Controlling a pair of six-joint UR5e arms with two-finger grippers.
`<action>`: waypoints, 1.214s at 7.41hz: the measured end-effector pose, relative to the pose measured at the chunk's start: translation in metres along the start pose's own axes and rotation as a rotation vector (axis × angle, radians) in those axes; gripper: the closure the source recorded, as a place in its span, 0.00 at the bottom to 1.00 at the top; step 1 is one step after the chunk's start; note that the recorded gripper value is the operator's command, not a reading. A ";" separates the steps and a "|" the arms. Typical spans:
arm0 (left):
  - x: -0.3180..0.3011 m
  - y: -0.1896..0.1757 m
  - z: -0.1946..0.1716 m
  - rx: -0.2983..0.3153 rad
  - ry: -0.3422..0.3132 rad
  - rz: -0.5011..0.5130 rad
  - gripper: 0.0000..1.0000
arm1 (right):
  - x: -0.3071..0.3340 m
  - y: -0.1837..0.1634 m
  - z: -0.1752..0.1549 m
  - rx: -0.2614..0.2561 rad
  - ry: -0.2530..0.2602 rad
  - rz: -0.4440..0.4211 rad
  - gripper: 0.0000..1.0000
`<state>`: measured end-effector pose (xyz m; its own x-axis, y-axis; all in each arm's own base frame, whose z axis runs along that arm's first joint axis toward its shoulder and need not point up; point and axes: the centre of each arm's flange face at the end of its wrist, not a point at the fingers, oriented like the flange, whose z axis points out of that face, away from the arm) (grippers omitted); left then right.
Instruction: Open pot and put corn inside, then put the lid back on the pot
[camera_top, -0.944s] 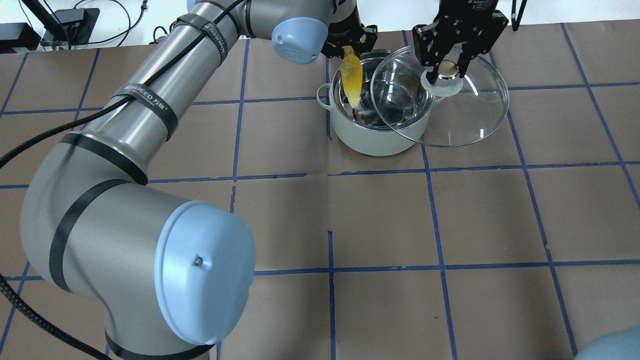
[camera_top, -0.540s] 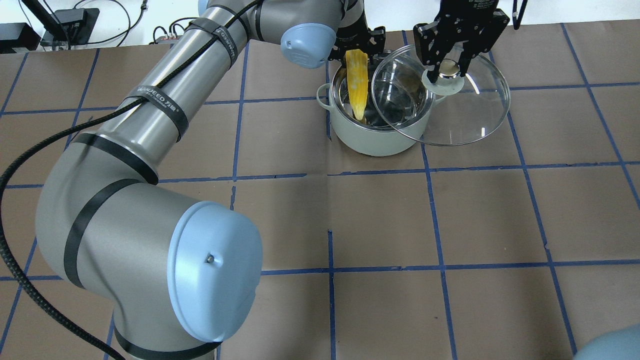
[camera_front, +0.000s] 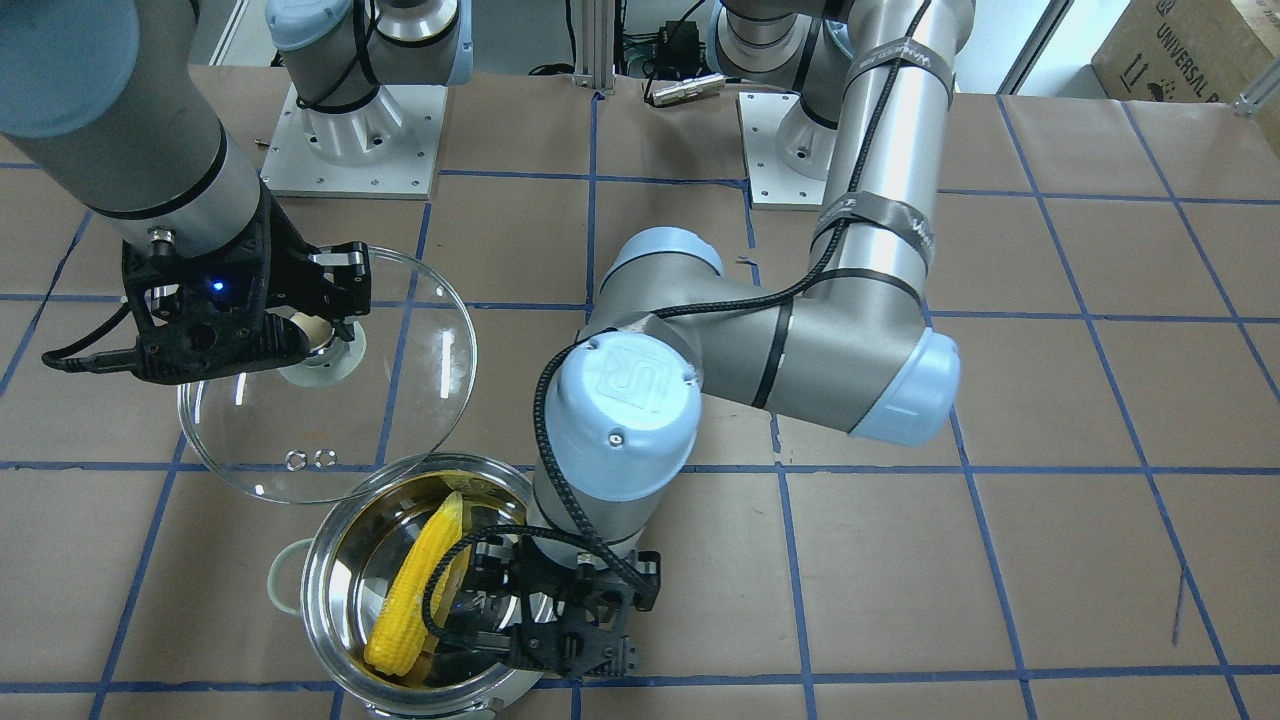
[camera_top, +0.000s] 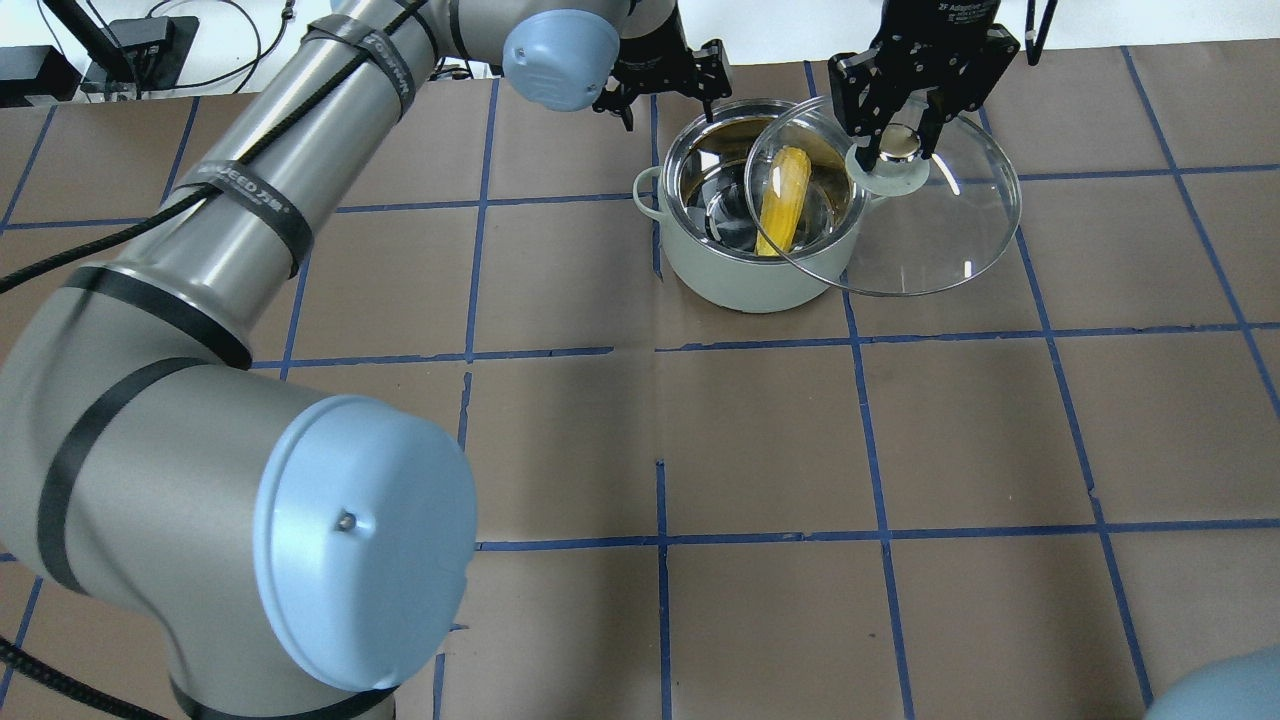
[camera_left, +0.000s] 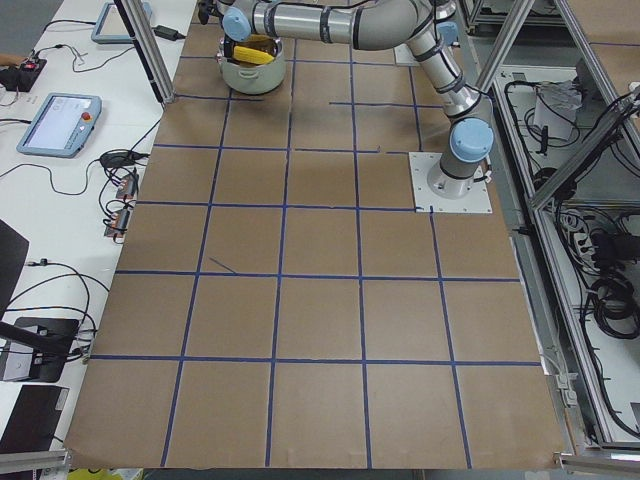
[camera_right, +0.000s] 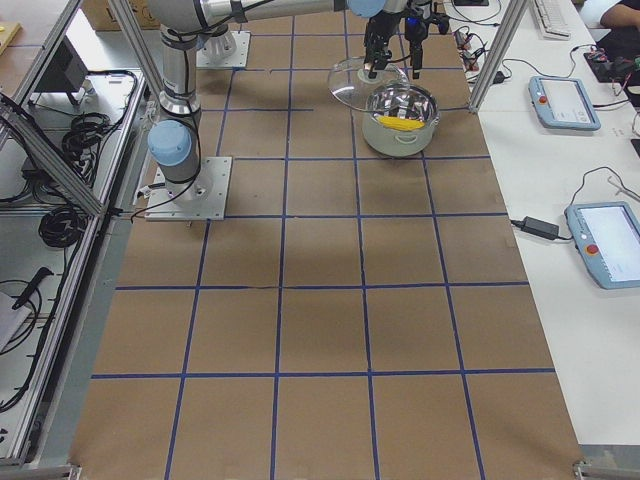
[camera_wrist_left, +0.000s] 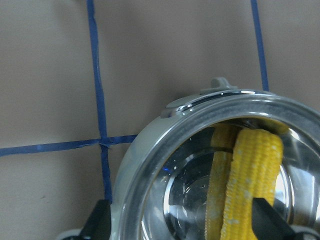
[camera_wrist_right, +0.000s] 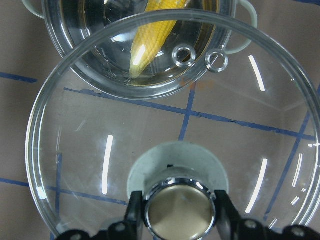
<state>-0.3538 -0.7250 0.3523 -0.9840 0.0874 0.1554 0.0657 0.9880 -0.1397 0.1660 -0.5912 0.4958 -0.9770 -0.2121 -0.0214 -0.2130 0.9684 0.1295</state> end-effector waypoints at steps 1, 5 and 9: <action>-0.031 0.004 -0.020 -0.020 -0.015 0.006 0.00 | -0.004 -0.002 -0.003 0.012 0.001 0.008 0.66; -0.157 0.093 -0.104 -0.091 -0.150 -0.004 0.00 | -0.041 -0.063 0.032 0.064 0.010 -0.006 0.66; -0.197 0.170 -0.209 -0.105 -0.208 -0.054 0.00 | -0.066 -0.145 0.090 0.085 0.015 -0.051 0.66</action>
<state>-0.1145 -0.5474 0.5020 -0.9988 0.0168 -0.0469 0.0184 0.9993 -0.0329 0.2604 -0.7063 0.3895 -0.9649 -0.2623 -0.0111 -0.2625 0.9639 0.0437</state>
